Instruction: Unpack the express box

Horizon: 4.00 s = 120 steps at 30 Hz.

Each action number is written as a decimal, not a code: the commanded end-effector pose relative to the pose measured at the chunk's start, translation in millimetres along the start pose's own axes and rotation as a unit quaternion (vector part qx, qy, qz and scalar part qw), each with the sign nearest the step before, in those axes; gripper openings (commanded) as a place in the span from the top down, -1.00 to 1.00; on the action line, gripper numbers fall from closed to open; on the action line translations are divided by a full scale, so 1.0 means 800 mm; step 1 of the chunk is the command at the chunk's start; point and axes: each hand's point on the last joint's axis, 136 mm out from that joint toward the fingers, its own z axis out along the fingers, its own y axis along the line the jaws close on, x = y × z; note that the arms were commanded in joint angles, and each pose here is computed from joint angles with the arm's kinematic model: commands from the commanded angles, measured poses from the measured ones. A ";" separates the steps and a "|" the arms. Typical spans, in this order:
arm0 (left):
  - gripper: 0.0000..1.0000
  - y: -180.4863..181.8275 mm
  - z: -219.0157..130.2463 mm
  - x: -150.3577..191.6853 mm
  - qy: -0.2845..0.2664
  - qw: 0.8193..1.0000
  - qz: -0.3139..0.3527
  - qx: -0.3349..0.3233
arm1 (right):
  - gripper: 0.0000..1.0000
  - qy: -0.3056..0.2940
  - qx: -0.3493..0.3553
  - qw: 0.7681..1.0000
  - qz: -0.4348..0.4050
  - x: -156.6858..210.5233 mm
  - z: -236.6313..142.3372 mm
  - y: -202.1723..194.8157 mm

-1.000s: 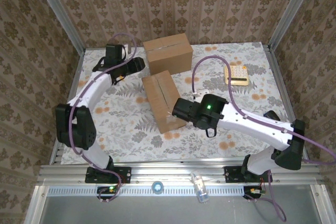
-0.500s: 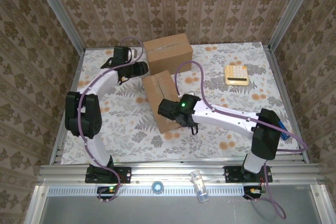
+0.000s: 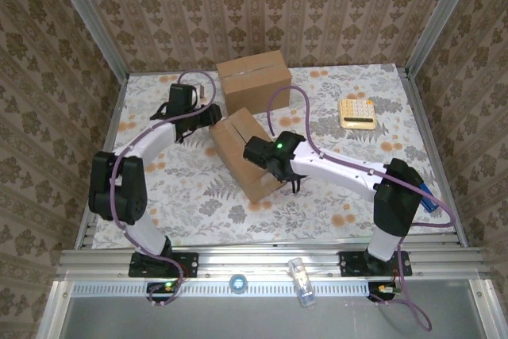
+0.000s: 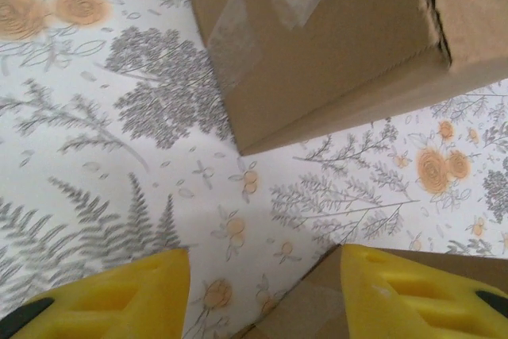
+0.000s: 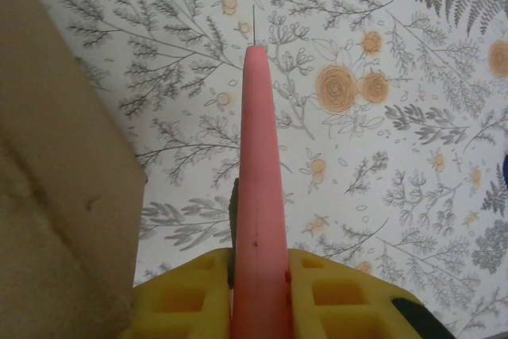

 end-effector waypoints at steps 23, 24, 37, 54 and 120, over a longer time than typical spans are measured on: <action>-0.12 -0.009 -0.056 0.118 0.063 0.998 0.000 -0.024 | 1.00 -0.070 -0.043 0.996 0.046 -0.095 0.030 0.001; -0.18 -0.008 -0.057 0.116 0.062 0.998 0.001 -0.028 | 1.00 -0.068 -0.042 0.996 0.047 -0.094 0.031 -0.001; -0.71 0.026 -0.098 0.023 -0.005 0.990 0.023 -0.138 | 1.00 -0.050 0.024 0.996 0.074 -0.055 0.038 -0.073; -0.79 -0.176 -0.215 -0.004 -0.090 0.967 0.107 0.214 | 1.00 -0.239 -0.304 0.916 0.102 -0.071 -0.128 -0.099; 1.00 -0.407 -0.336 0.029 -0.135 0.751 0.179 0.622 | 0.04 -0.333 -0.647 0.686 -0.013 -0.075 -0.322 -0.042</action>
